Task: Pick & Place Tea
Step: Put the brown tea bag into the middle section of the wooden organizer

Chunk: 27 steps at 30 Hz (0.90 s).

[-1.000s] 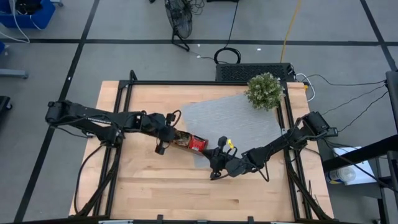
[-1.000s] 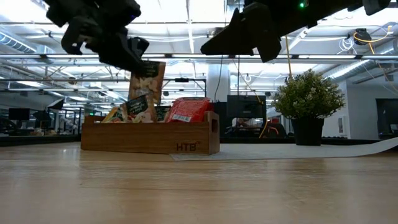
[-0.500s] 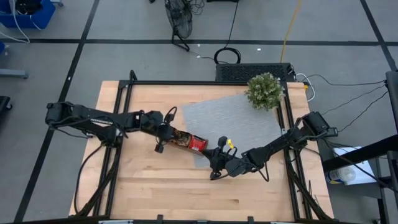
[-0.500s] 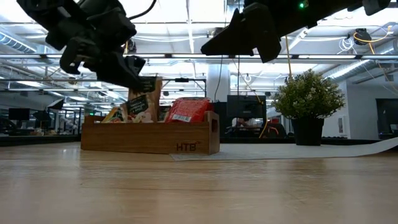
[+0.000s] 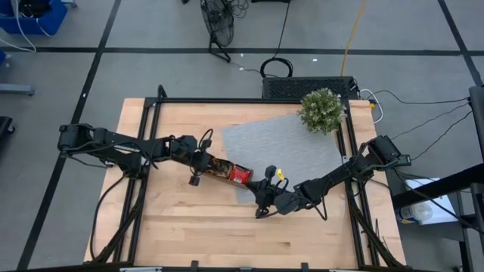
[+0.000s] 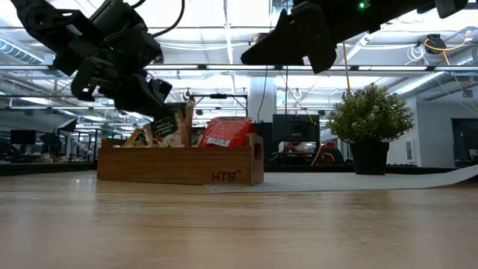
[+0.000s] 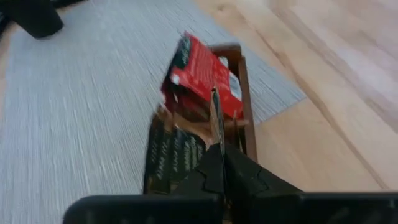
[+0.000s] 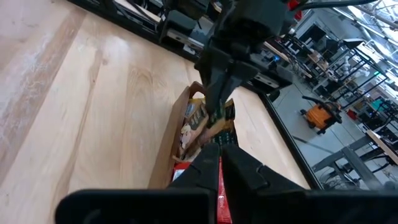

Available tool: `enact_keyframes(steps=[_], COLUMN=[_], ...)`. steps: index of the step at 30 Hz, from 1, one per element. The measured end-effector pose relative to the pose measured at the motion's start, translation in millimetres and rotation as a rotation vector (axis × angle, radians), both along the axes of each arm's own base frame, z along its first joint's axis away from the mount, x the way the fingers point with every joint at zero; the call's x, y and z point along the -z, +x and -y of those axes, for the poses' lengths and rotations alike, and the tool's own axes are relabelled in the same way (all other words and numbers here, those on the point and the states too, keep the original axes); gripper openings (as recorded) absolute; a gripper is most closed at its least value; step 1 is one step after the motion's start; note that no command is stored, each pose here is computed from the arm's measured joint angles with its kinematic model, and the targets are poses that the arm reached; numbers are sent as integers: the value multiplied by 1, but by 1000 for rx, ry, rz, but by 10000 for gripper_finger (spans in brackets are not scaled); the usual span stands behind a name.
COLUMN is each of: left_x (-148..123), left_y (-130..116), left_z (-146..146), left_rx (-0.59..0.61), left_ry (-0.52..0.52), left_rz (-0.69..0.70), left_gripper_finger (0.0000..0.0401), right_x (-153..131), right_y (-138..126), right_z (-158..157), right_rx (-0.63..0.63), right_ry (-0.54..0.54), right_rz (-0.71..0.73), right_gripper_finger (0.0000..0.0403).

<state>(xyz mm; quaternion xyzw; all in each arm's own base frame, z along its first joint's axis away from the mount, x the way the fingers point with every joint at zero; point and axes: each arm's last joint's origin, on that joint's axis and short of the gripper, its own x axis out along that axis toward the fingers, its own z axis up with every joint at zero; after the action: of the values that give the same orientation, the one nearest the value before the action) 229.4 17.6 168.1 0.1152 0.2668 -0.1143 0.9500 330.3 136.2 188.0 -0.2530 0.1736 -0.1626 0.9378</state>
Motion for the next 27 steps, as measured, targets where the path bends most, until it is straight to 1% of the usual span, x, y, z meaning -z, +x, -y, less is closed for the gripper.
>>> enact_keyframes(steps=[2,4,10,12,15,17,21,27], left_x=[1,5,13,13,10,7,-3,-9], left_y=[3,4,8,10,12,14,18,19], left_z=[-1,-1,-1,-2,-3,-4,-4,-4], left_rx=[-7,-9,-17,-41,-107,-124,-154,-198], left_ry=[-10,-28,-49,-57,-89,-112,-162,-241], left_rz=[10,-14,-34,-23,8,28,64,76], left_gripper_finger=[4,3,28,34,42,49,74,125], right_x=[0,0,0,0,0,0,0,0], right_y=[0,0,1,1,1,1,1,1], right_z=[0,0,2,2,2,2,2,2], right_rx=[1,1,6,6,6,7,7,8], right_ry=[1,1,1,1,1,1,1,5], right_rz=[2,2,2,2,2,2,2,4], right_gripper_finger=[8,8,5,5,4,4,4,4])
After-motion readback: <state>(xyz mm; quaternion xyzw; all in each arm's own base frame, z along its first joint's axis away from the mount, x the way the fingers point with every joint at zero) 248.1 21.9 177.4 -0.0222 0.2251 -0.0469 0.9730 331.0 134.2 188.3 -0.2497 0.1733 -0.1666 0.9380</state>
